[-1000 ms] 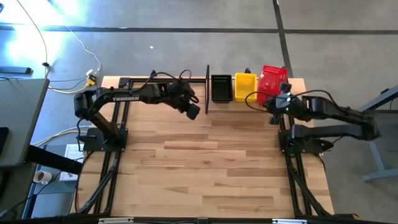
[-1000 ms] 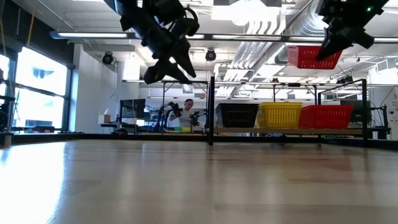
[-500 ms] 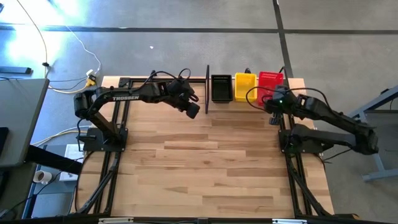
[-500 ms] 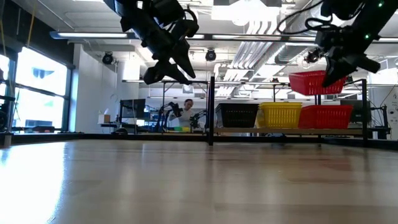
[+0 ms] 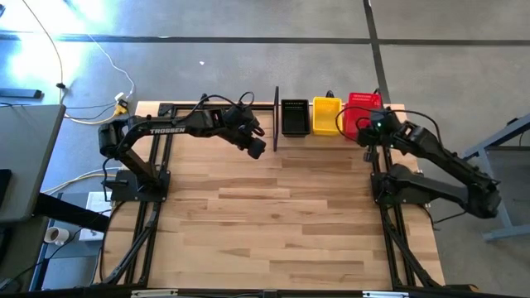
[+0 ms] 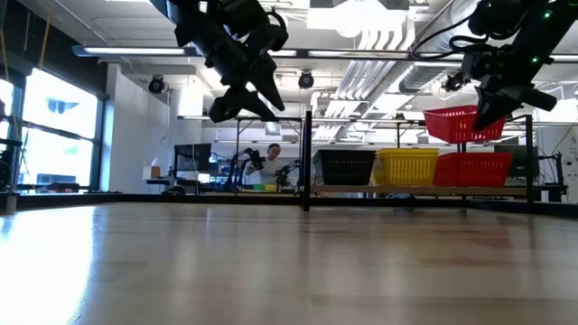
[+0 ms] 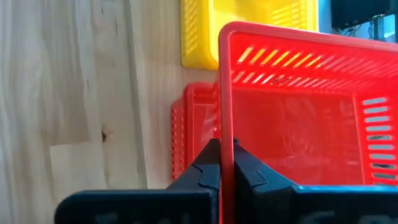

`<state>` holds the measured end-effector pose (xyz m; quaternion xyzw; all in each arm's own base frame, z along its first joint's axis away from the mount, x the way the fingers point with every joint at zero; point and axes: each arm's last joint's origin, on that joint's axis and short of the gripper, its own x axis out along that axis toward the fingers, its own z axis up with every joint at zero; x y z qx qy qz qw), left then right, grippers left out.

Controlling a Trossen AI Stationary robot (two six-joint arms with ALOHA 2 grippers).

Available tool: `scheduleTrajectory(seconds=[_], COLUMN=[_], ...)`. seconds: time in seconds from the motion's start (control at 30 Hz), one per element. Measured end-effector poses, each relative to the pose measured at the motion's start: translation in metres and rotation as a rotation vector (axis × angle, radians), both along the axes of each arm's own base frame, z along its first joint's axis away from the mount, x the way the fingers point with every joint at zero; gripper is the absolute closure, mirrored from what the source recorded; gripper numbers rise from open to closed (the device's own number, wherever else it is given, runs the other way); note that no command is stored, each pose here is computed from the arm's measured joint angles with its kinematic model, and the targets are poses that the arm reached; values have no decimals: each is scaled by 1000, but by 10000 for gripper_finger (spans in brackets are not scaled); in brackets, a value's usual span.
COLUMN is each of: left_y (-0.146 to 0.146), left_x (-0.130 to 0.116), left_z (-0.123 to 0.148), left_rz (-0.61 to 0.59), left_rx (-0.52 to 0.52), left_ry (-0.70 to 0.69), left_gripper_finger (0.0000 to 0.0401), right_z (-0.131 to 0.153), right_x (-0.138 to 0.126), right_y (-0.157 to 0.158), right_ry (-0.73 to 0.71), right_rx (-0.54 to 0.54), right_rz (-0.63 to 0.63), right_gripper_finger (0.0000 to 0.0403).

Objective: Stack baskets on shelf by color
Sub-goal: Stack the red basket on the red basket on the shelf

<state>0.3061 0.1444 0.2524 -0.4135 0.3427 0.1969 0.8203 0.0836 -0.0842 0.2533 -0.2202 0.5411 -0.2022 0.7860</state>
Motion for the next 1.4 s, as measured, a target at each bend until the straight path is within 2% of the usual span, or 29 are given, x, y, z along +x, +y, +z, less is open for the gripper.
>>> scheduleTrajectory(seconds=[0.3,0.57,0.73,1.4], left_y=[0,0,0,-4], left_x=[0,0,0,2], left_z=[0,0,0,0], left_rz=[-2,5,8,-1], left_rx=[-6,-11,-15,-14], left_ry=[-1,-2,-2,-1], left_gripper_finger=[304,304,304,304], right_z=[-2,-8,-13,-14], right_x=[-9,-7,-5,-4], right_y=[-10,-22,-28,-31], right_ry=[-18,18,19,10], right_rx=[51,90,150,162], right_rz=[36,67,74,21], right_gripper_finger=[403,403,403,403])
